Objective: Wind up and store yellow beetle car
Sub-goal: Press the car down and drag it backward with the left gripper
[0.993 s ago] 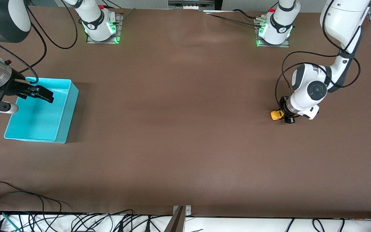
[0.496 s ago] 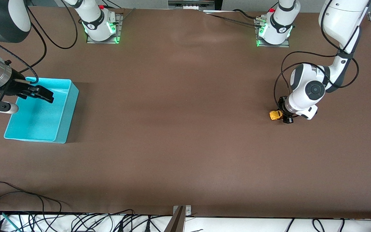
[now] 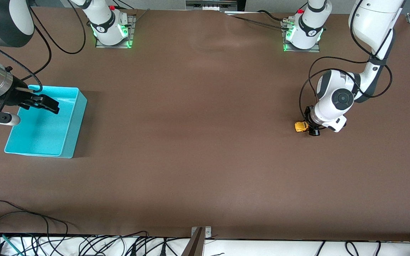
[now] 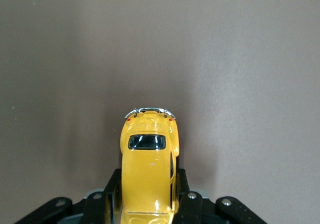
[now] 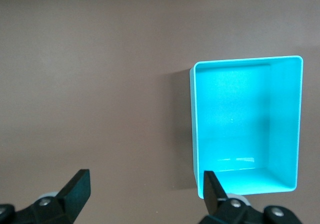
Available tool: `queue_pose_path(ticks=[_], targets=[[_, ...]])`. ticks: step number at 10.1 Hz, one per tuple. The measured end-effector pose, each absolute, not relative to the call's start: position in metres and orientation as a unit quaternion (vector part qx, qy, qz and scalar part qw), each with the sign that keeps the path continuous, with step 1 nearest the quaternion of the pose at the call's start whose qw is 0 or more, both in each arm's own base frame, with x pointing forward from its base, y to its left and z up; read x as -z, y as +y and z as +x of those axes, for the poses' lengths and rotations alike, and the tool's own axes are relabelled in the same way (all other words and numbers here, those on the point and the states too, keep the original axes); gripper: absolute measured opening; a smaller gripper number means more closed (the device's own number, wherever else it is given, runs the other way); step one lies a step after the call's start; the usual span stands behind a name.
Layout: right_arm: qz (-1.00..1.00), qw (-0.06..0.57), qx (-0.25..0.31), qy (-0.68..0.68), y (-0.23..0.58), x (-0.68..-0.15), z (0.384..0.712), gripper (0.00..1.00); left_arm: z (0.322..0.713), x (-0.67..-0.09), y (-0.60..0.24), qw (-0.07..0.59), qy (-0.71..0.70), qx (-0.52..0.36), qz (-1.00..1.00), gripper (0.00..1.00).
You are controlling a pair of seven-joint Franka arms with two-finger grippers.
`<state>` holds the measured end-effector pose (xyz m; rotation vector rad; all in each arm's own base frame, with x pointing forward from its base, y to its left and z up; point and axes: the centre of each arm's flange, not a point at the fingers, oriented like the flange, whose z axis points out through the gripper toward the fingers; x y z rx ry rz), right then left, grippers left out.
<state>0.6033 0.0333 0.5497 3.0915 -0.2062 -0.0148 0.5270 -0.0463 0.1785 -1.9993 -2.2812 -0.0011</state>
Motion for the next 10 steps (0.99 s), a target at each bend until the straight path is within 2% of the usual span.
queue_pose_path(ticks=[7, 10], targets=[[0.998, 0.022, 0.005, -0.066, 0.034, -0.549, 0.603, 1.00, 0.532, -0.176, 0.057, 0.086, -0.744, 0.019, -0.663, 0.45], [0.998, 0.022, 0.005, -0.067, 0.033, -0.549, 0.604, 1.00, 0.534, -0.176, 0.070, 0.088, -0.742, 0.017, -0.664, 0.45]])
